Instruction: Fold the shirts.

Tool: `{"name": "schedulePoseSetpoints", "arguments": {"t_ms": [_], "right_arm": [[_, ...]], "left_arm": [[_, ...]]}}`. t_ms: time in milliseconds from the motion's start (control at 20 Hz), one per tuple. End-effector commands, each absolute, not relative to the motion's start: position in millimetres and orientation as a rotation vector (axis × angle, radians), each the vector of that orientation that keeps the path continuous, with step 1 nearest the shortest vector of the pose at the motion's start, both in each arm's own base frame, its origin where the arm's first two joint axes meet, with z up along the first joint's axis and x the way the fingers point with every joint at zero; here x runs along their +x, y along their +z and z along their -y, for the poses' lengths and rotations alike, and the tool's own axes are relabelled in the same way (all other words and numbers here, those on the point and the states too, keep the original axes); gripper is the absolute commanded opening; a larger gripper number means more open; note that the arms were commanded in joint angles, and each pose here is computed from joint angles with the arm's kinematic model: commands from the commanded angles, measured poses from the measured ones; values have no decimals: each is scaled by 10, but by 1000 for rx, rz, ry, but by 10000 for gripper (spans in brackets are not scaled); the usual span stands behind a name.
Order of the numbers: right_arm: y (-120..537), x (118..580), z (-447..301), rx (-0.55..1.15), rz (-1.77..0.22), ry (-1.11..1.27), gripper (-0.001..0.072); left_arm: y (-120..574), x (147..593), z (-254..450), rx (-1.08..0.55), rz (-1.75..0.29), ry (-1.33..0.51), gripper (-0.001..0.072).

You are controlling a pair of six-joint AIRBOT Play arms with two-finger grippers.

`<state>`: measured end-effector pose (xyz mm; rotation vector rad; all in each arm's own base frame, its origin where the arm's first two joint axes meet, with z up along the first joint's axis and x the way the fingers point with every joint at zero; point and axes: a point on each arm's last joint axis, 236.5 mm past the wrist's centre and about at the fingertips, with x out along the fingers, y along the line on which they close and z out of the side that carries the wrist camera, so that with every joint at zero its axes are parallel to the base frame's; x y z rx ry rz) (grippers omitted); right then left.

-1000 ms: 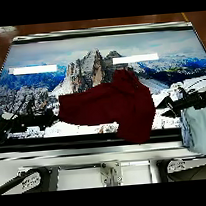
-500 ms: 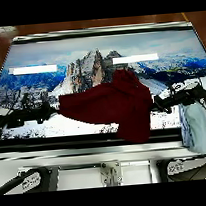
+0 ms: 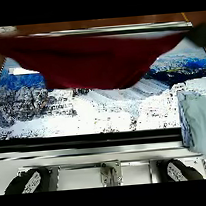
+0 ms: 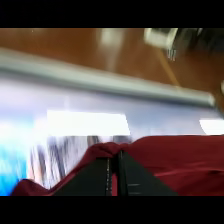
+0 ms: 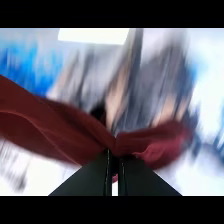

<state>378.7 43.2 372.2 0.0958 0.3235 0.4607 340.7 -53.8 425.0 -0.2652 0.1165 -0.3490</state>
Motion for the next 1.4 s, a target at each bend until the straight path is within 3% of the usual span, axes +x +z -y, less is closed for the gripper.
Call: {"name": "schedulePoseSetpoints", "arguments": {"t_ms": [0,100,200,400,700,900,1150,1350], "right_arm": [[5721,2246,-695,-118,311,300,66],[5955,1544,-864,-140,431,270,66],[5912,1166,-811,-133,433,181,66],[5473,1106,-341,-127,244,-49,66],[3975,1852,-168,4,-435,27,66],[2810,2475,-91,185,-815,109,66],[1410,3554,35,351,-903,90,65],[589,4558,-351,357,-866,119,66]], "left_arm": [[5740,1999,704,-41,306,-296,39],[5897,1539,680,-45,374,-241,40],[5797,1290,615,-31,351,-176,40],[5083,1342,276,25,54,-9,40],[4080,1907,38,-7,-305,22,40],[2733,2511,-79,-100,-660,-2,40],[1194,3298,-170,-261,-969,-19,40],[616,4151,-26,-330,-981,-153,41]]}}
